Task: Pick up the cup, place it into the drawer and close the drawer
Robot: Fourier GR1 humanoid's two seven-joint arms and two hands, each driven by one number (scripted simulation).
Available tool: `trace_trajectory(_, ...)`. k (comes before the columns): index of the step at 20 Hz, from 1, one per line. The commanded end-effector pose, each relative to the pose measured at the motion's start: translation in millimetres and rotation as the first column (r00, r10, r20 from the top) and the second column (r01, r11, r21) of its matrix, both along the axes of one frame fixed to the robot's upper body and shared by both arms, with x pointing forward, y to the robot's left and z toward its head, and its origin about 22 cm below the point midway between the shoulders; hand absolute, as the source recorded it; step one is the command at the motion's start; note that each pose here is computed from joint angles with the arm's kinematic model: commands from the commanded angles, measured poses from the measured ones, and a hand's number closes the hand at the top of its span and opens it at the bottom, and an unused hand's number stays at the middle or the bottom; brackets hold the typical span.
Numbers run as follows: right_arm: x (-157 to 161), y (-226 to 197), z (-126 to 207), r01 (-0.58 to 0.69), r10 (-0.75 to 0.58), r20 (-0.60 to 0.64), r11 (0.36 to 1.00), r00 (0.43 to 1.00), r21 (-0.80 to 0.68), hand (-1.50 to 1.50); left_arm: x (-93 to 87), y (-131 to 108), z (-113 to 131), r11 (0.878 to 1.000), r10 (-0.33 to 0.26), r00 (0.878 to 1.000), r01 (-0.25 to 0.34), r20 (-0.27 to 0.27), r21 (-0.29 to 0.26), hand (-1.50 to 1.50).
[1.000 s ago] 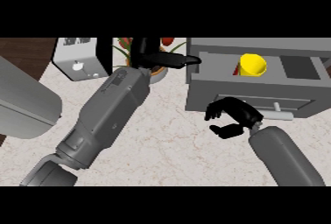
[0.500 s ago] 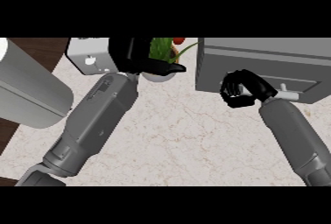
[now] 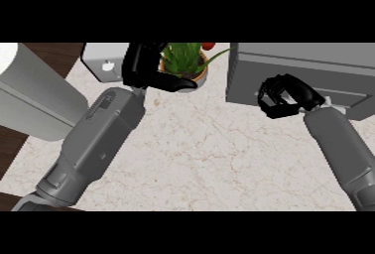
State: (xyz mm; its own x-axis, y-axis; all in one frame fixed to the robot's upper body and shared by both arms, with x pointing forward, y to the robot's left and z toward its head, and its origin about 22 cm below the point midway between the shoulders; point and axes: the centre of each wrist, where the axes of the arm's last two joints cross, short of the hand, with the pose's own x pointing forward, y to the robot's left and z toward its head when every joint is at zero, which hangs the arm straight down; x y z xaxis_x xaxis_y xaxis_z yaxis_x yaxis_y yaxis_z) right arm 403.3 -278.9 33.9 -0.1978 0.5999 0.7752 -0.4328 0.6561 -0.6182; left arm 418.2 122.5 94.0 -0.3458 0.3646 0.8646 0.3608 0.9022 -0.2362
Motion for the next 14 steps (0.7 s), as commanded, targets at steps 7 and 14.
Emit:
trace_trajectory(7, 28, -37, 88, 0.161, -0.162, 0.157, 0.987, 0.974, 0.018, 1.50, -10.2, 24, -29, 1.000, 0.007, 0.997, -0.004, -0.083, 0.028, -1.50)
trace_trajectory(14, 22, -52, 95, 0.154, -0.161, 0.144, 0.986, 0.976, 0.058, 1.50, -11.7, 28, -26, 1.000, -0.001, 0.998, 0.002, -0.069, 0.018, -1.50)
